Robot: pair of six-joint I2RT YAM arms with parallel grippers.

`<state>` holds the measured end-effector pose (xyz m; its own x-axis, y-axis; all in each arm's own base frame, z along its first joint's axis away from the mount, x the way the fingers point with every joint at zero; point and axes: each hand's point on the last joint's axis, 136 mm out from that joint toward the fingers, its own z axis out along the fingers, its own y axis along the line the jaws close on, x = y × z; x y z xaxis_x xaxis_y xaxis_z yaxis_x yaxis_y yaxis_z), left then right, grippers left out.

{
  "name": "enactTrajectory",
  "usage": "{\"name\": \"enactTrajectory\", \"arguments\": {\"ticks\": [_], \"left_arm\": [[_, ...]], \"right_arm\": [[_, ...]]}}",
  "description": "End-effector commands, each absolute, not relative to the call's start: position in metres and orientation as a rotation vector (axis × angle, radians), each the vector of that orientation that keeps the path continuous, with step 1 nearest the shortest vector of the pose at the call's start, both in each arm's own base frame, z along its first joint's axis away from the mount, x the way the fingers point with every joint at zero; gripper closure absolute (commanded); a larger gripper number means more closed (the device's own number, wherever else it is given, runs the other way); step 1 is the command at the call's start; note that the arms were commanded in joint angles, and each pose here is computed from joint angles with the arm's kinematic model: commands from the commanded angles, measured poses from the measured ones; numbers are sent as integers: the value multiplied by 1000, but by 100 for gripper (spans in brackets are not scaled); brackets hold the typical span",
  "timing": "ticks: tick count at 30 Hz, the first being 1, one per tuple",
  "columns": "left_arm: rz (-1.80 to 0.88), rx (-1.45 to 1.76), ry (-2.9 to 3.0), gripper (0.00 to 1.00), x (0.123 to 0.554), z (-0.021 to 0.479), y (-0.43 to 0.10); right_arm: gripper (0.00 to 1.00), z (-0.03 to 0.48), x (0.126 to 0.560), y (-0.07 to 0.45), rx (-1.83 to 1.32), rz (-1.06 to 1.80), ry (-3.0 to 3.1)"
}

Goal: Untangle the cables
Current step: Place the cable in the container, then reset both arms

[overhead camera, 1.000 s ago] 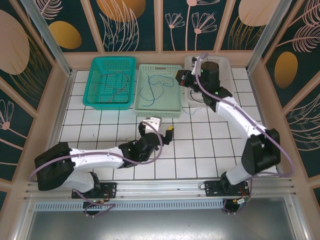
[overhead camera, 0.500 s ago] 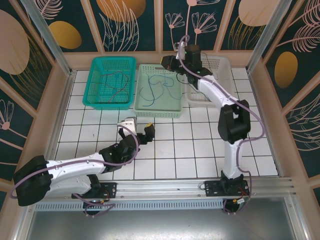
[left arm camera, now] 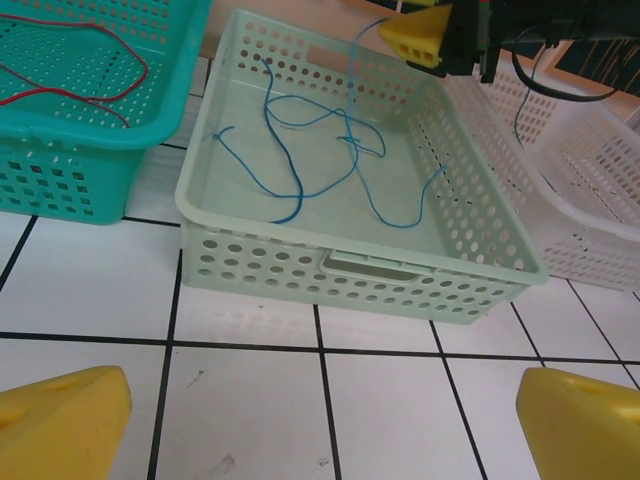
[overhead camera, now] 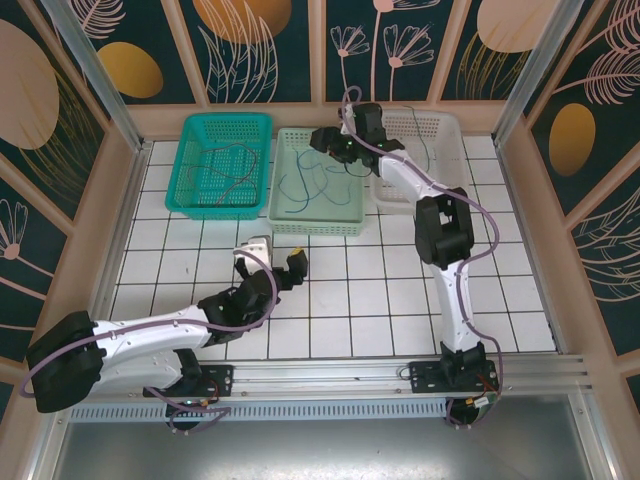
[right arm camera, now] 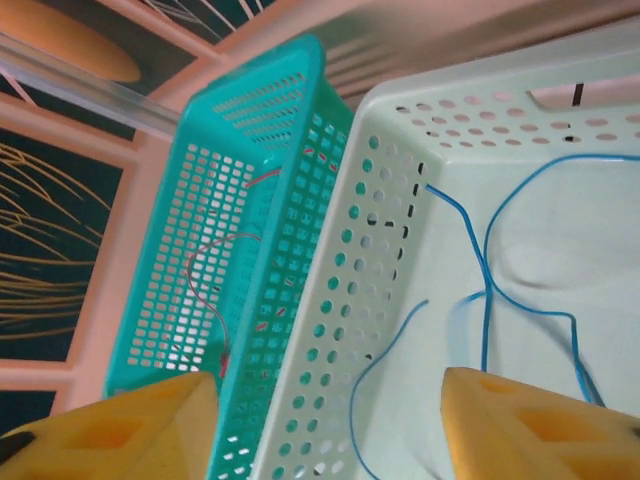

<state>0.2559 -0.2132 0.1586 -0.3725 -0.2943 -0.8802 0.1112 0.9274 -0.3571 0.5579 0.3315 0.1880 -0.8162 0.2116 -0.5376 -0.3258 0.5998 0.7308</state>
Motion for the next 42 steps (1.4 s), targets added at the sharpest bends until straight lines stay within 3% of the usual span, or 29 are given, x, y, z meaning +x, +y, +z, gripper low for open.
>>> {"name": "enactTrajectory", "arguments": {"ticks": [1, 5, 13, 18, 22, 27, 42], "left_arm": [[-393, -177, 1898, 1, 259, 162, -203], [-372, -173, 1895, 1, 262, 167, -202], [-292, -163, 1876, 1, 267, 180, -195], [-270, -187, 1812, 1, 263, 198, -171], [-251, -195, 1789, 1, 264, 198, -150], [-188, -210, 1802, 1, 275, 194, -131], [39, -248, 1737, 1, 301, 202, -67]], "right_arm": [[27, 215, 553, 335, -167, 1128, 2217], [22, 230, 542, 324, -185, 1051, 2222], [22, 267, 496, 294, -254, 947, 2117], [14, 277, 453, 189, -146, 478, 1886], [7, 249, 411, 75, 58, 79, 1732], [7, 194, 371, 2, 175, -57, 1668], [12, 125, 378, -20, 193, 3, 1709]]}}
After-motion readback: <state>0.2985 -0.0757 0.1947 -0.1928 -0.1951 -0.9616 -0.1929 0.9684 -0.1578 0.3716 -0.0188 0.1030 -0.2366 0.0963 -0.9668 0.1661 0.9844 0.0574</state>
